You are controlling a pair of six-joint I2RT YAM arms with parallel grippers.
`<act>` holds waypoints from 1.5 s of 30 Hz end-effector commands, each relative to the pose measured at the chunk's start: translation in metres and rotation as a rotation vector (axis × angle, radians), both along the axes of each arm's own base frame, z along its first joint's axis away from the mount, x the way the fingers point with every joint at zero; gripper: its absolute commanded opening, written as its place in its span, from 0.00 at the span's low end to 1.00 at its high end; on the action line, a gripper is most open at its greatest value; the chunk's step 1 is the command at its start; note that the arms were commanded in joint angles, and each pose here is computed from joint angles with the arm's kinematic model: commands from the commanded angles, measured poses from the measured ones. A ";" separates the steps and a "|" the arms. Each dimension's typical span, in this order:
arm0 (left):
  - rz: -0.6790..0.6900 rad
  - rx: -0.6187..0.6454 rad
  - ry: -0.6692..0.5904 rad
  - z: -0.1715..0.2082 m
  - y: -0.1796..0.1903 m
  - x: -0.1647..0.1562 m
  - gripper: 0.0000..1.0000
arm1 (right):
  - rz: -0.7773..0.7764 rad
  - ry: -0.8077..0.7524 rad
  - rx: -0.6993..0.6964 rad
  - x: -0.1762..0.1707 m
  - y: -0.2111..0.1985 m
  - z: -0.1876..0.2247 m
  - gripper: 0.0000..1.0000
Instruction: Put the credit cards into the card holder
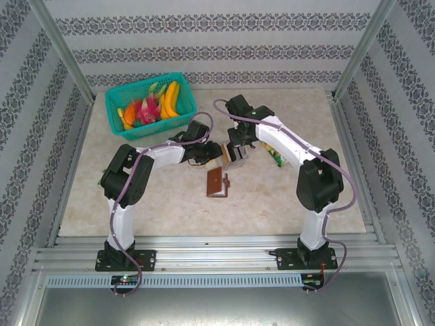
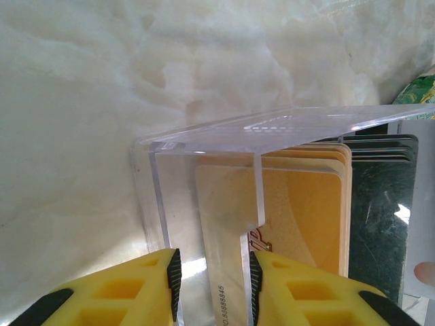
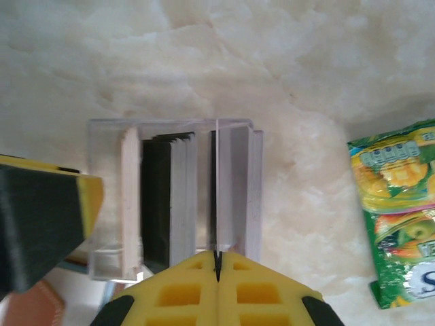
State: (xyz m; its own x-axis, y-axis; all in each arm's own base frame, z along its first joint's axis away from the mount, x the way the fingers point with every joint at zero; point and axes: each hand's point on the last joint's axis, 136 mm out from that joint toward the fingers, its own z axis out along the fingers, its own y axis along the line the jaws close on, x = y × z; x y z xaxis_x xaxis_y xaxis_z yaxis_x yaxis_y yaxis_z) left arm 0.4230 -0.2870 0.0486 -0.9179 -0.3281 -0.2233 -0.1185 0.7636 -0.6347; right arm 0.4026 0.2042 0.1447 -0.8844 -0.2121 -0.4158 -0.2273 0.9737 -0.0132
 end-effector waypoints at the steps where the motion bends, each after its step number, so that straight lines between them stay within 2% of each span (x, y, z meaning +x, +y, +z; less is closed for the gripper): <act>1: -0.004 0.044 -0.004 0.006 0.008 -0.008 0.36 | -0.063 -0.056 0.182 -0.007 0.011 0.032 0.00; 5: -0.015 0.039 -0.026 0.016 0.008 -0.009 0.37 | -0.134 -0.095 0.299 -0.014 0.010 0.051 0.00; 10: -0.029 0.029 -0.068 0.037 0.008 -0.010 0.42 | -0.312 -0.095 0.471 -0.029 -0.011 0.060 0.00; 15: -0.035 0.036 -0.102 0.054 0.013 -0.018 0.48 | -0.463 -0.096 0.589 -0.052 -0.025 0.055 0.00; 20: -0.090 0.083 -0.108 0.066 0.016 -0.044 0.57 | -0.545 -0.055 0.662 -0.081 -0.027 0.030 0.00; 24: -0.132 0.210 -0.090 0.064 0.020 -0.075 0.69 | -0.523 -0.061 0.569 -0.101 -0.029 0.009 0.00; 27: -0.172 0.395 -0.075 0.061 0.025 -0.101 0.79 | -0.484 -0.071 0.530 -0.111 -0.027 -0.007 0.00; 31: -0.213 0.549 -0.072 0.057 0.022 -0.124 0.83 | -0.473 -0.048 0.526 -0.120 -0.026 -0.029 0.00; 40: -0.295 0.690 -0.025 0.032 0.005 -0.137 0.85 | -0.451 -0.035 0.531 -0.125 -0.024 -0.043 0.00; 45: -0.298 0.751 0.001 0.020 0.009 -0.134 0.78 | -0.446 -0.036 0.540 -0.125 -0.023 -0.043 0.00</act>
State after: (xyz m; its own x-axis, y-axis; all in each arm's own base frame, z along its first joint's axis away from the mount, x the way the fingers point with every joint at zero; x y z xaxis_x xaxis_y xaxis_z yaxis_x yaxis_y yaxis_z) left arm 0.2926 -0.2891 0.0662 -0.9458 0.1270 -0.2988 0.1420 0.9894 -0.0289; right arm 0.2763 0.1785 0.0963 -0.8337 0.4066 -0.3737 0.2019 0.8543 0.4790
